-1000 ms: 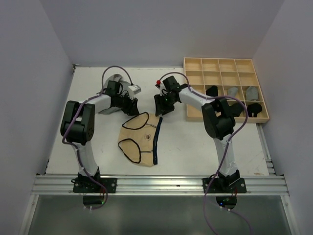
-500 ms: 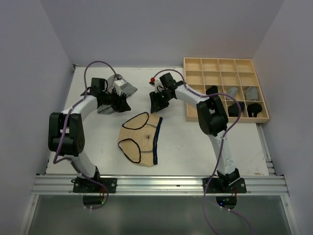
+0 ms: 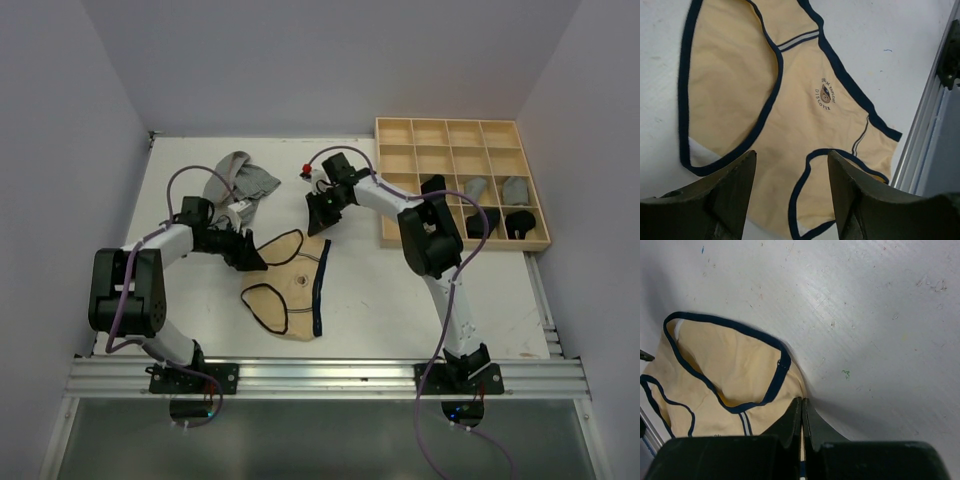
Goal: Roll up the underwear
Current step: Fold the underwear
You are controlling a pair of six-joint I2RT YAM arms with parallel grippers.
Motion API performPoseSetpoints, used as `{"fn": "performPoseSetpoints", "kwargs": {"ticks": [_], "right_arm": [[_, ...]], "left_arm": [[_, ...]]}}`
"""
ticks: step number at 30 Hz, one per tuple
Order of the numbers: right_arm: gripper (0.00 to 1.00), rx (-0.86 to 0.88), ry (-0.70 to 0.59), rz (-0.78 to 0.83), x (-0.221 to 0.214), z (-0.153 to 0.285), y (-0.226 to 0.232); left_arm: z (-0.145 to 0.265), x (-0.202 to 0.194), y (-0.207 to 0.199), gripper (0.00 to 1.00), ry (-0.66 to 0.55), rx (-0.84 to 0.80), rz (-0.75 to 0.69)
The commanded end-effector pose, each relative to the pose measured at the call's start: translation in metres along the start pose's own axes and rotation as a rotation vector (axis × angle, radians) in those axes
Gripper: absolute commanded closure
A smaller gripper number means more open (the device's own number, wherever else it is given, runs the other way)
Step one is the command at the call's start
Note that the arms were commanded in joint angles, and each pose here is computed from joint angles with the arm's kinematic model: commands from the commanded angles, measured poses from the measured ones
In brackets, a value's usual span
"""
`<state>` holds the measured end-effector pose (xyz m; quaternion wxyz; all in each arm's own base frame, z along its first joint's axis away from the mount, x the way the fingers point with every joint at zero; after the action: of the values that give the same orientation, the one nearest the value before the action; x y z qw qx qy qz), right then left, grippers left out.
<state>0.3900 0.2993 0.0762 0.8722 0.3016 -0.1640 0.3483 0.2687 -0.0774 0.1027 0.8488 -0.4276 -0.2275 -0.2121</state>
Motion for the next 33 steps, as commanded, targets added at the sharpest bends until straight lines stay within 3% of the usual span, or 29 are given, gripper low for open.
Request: {"fn": "performPoseSetpoints", "kwargs": {"ticks": [1, 8, 19, 33], "right_arm": [[1.00, 0.012, -0.067, 0.035, 0.020, 0.023, 0.016], [1.00, -0.017, -0.113, 0.057, 0.039, 0.038, 0.020], [1.00, -0.004, -0.171, 0.073, 0.052, 0.062, 0.036], [1.00, -0.013, -0.188, 0.083, 0.057, 0.069, 0.039]], "left_arm": [[-0.002, 0.000, -0.013, 0.37, -0.062, -0.092, 0.081], [-0.007, -0.007, -0.013, 0.33, -0.066, -0.112, 0.156], [-0.002, -0.031, 0.002, 0.28, -0.074, -0.161, 0.393], [0.000, -0.025, 0.003, 0.27, -0.116, -0.165, 0.427]]}}
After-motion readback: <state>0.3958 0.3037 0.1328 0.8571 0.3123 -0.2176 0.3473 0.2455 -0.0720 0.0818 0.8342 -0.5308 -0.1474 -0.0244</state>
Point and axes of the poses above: each gripper's point midway between its finger pads, its own z axis back along the fingers, its own y axis along the line the jaws close on, x = y × z, the point moved 7 cm from there along z, back along the fingers, and after that the axes turned 10 degrees about z, right-handed, at the moved point
